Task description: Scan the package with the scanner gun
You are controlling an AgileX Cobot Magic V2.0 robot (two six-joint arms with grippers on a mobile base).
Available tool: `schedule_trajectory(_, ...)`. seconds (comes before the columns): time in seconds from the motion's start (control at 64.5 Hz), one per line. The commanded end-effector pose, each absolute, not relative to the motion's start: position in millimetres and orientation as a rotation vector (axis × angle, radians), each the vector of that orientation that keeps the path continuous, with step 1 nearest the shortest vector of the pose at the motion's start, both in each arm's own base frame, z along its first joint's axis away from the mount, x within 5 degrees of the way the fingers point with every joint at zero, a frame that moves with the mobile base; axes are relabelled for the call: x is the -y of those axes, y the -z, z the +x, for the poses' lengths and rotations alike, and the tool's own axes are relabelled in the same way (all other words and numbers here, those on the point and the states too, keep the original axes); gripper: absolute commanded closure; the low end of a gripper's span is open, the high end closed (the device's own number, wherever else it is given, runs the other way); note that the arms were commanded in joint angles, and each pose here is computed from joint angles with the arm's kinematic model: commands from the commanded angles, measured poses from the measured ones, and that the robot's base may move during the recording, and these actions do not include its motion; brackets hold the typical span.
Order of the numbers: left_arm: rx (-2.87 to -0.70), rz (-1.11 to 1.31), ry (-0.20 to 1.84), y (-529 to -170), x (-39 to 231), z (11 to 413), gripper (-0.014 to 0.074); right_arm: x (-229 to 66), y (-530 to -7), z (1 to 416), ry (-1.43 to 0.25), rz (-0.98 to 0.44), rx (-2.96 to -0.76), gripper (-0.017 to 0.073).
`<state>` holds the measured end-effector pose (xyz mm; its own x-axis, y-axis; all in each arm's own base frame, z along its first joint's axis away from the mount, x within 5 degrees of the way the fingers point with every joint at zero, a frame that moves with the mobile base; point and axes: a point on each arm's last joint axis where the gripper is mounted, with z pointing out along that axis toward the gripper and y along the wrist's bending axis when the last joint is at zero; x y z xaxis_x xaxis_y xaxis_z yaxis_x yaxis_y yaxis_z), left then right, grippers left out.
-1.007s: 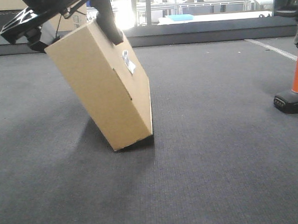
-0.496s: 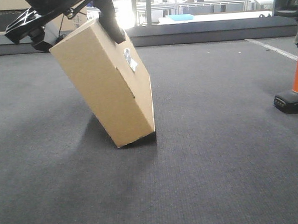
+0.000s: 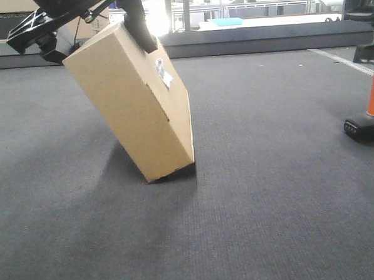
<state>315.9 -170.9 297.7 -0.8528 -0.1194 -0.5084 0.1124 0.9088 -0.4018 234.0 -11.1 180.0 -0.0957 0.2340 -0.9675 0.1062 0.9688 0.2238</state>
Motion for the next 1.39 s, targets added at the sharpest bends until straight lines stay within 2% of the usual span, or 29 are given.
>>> schedule_trajectory(0.0,-2.477,-0.004,0.585,-304.9,170.4,318.4,0.0704,15.1,-183.2,236.4,-0.096,0.308,-1.635,-0.0004)
schedule_trajectory(1.255,-2.45,0.001,0.579,-306.3,170.2,320.3,0.0704,15.3,-172.6,265.3,-0.109,0.288,-1.542,0.0)
schedule_trajectory(1.302,-2.45,0.001,0.579,-306.3,170.2,320.3,0.0704,15.2,-172.6,265.3,-0.11,0.287,-1.542,0.0013)
schedule_trajectory(1.379,-2.45,0.001,0.579,-306.3,170.2,320.3,0.0704,15.2,-172.6,265.3,-0.11,0.287,-1.542,0.012)
